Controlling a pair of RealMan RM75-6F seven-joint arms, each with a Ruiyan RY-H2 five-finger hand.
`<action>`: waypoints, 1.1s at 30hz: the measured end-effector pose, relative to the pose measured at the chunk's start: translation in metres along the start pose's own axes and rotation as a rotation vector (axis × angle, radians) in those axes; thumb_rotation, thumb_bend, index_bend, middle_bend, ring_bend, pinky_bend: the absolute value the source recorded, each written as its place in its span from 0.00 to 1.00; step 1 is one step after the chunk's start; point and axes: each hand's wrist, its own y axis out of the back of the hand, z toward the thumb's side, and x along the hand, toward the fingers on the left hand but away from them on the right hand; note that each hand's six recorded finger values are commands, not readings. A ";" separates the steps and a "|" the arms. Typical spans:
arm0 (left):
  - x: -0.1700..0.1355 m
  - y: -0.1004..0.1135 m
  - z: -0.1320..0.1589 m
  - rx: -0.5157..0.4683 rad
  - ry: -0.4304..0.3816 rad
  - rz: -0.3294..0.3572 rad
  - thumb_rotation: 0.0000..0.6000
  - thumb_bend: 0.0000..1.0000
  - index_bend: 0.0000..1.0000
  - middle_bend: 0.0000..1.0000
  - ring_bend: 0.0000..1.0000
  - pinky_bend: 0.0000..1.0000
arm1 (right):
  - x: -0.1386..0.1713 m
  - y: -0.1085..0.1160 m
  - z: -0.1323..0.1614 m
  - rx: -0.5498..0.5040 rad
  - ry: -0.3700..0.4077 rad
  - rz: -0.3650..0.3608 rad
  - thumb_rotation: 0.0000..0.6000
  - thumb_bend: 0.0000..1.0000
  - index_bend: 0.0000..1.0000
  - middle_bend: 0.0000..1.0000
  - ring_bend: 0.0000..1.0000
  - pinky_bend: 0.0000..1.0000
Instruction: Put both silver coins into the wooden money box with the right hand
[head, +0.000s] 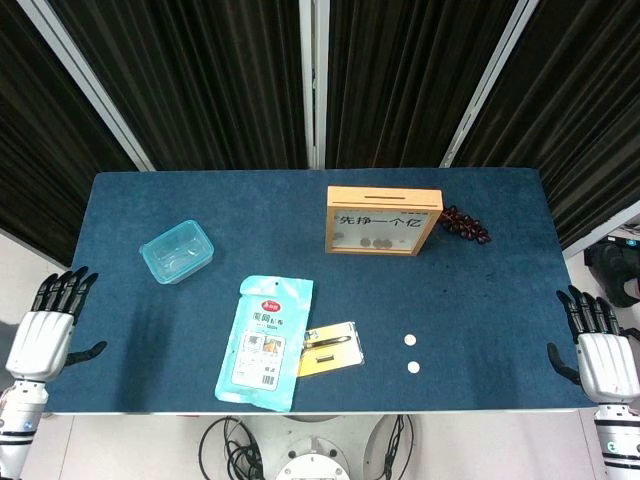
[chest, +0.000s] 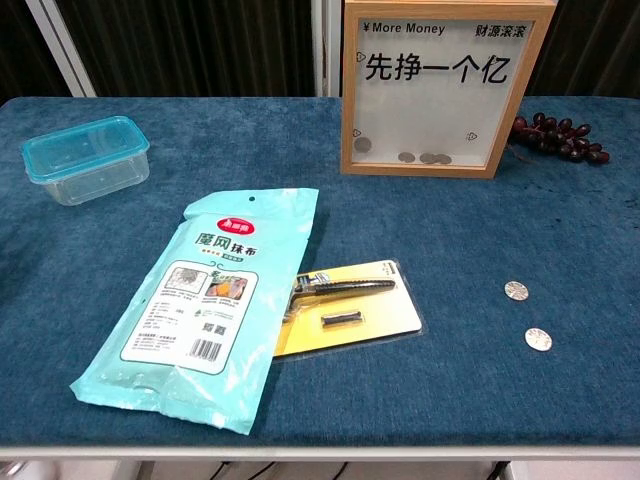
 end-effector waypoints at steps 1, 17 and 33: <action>0.000 0.000 0.000 0.000 -0.001 -0.001 1.00 0.05 0.00 0.00 0.00 0.00 | 0.000 0.000 0.000 0.001 0.000 0.000 1.00 0.33 0.00 0.00 0.00 0.00; 0.000 0.002 0.002 -0.010 -0.005 0.006 1.00 0.05 0.00 0.00 0.00 0.00 | -0.001 -0.001 0.012 0.013 0.065 0.011 1.00 0.33 0.00 0.00 0.00 0.00; -0.004 -0.010 0.007 -0.010 -0.009 -0.019 1.00 0.05 0.00 0.00 0.00 0.00 | 0.005 -0.047 0.074 0.125 0.355 0.176 1.00 0.33 0.00 0.00 0.00 0.00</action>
